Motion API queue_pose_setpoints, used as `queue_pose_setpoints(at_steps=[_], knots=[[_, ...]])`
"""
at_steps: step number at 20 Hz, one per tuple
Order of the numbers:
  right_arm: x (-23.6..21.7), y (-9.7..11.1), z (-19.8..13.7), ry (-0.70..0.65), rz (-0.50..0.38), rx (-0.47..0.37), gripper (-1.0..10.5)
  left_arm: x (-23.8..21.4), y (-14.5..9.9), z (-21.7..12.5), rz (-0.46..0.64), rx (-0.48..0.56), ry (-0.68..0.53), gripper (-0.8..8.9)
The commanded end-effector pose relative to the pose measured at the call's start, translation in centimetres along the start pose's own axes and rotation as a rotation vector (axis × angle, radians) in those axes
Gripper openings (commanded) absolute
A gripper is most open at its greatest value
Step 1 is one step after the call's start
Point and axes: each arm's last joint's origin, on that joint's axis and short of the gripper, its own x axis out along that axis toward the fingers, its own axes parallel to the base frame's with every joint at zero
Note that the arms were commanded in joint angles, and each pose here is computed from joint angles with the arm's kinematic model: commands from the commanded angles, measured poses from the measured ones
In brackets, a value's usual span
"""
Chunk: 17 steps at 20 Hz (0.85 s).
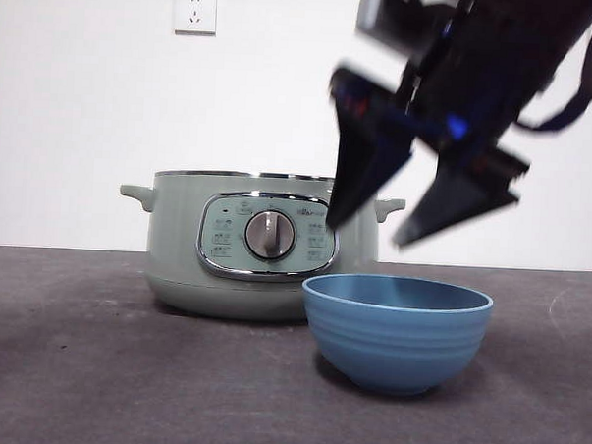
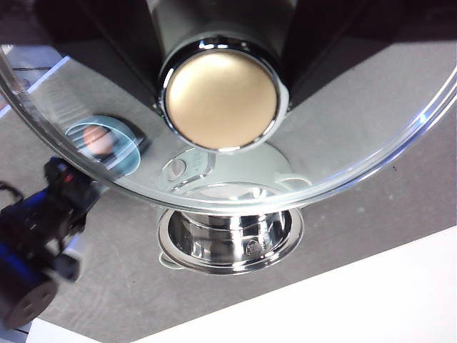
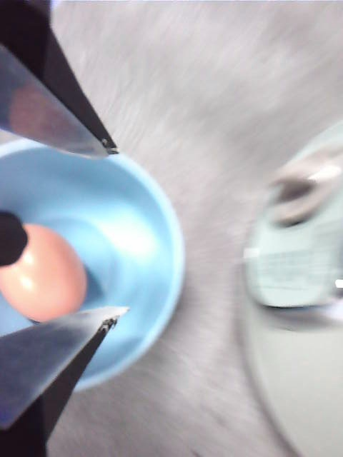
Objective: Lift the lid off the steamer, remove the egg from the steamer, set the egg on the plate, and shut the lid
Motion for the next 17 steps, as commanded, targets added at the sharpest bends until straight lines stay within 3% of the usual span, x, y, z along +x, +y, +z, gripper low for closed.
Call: queue_pose_setpoints(at_steps=[1, 7, 10, 13, 17], knots=[[-2.8, 0.3, 0.4, -0.094, 0.015, -0.001, 3.6, -0.3, 0.0, 0.9, 0.004, 0.006, -0.097, -0.07], [-11.8, 0.9, -0.8, -0.327, 0.055, 0.025, 3.5, 2.4, 0.3, 3.5, -0.071, 0.014, -0.159, -0.07], [-15.2, 0.9, -2.9, -0.359, 0.062, 0.028, 3.4, 5.7, 0.6, 5.5, -0.133, 0.026, -0.173, -0.07], [-17.4, 0.8, -4.6, -0.384, 0.066, 0.026, 2.5, 9.4, 1.1, 7.2, -0.146, 0.029, -0.177, -0.07], [-19.2, 0.8, -5.8, -0.441, 0.076, 0.022, 2.5, 15.9, 1.4, 8.6, -0.204, 0.029, -0.145, -0.07]])
